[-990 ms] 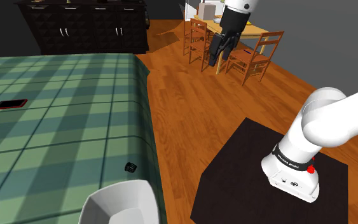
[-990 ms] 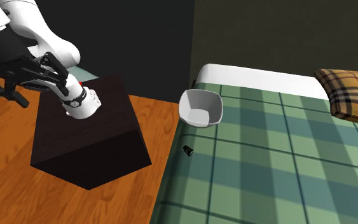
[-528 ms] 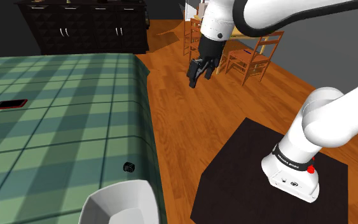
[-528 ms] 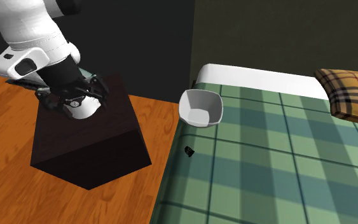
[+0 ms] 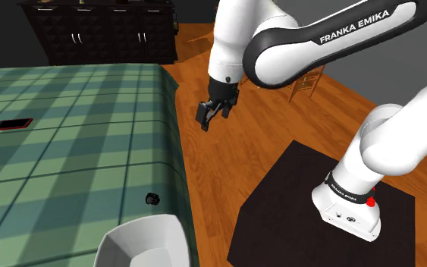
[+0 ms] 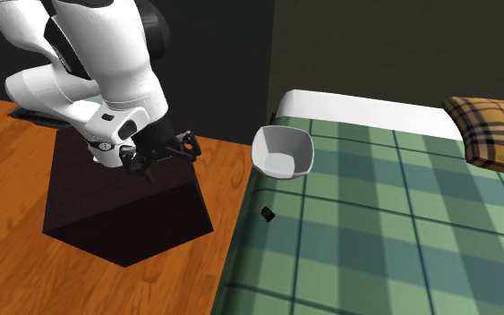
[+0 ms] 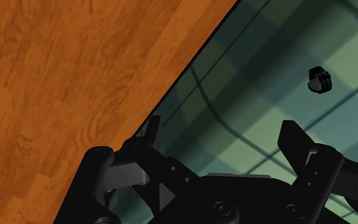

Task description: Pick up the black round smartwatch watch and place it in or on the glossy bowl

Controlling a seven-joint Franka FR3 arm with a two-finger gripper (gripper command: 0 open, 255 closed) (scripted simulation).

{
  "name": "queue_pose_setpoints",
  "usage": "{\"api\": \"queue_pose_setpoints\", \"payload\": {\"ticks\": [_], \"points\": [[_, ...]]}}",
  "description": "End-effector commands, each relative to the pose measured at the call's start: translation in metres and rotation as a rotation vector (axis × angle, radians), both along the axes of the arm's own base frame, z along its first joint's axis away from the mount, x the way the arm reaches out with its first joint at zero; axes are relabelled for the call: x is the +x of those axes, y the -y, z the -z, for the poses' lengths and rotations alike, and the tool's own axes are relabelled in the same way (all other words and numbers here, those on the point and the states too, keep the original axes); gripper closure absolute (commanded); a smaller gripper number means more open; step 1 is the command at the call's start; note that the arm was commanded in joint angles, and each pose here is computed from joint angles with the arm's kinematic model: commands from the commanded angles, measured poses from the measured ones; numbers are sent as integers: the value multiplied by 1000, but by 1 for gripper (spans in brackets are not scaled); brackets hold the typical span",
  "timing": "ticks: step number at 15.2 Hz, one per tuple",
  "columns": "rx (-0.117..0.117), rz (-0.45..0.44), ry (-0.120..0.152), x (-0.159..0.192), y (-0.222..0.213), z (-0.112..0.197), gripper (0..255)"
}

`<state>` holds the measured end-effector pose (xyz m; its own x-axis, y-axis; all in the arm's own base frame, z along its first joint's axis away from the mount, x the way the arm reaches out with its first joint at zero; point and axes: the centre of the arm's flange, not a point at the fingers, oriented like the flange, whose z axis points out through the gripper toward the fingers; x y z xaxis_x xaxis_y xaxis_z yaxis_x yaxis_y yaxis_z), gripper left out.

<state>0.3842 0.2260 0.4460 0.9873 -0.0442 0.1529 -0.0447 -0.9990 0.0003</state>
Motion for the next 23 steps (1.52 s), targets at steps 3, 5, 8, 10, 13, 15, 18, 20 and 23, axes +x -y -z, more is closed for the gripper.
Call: {"api": "queue_pose_setpoints", "payload": {"ticks": [3, 5, 8, 10, 13, 15, 18, 20, 23], "points": [[-8, 7, 0, 12, -38, 35, 0], [-13, 9, -1, 19, -57, 53, 0], [-21, 14, -2, 29, -86, 80, 0], [-26, 16, -2, 36, -105, 98, 0], [-33, 20, -3, 46, -133, 125, 0], [-38, 23, -4, 53, -151, 144, 0], [-46, 27, -5, 64, -179, 171, 0], [-51, 30, -5, 71, -197, 190, 0], [-58, 34, -6, 82, -224, 218, 0]]}}
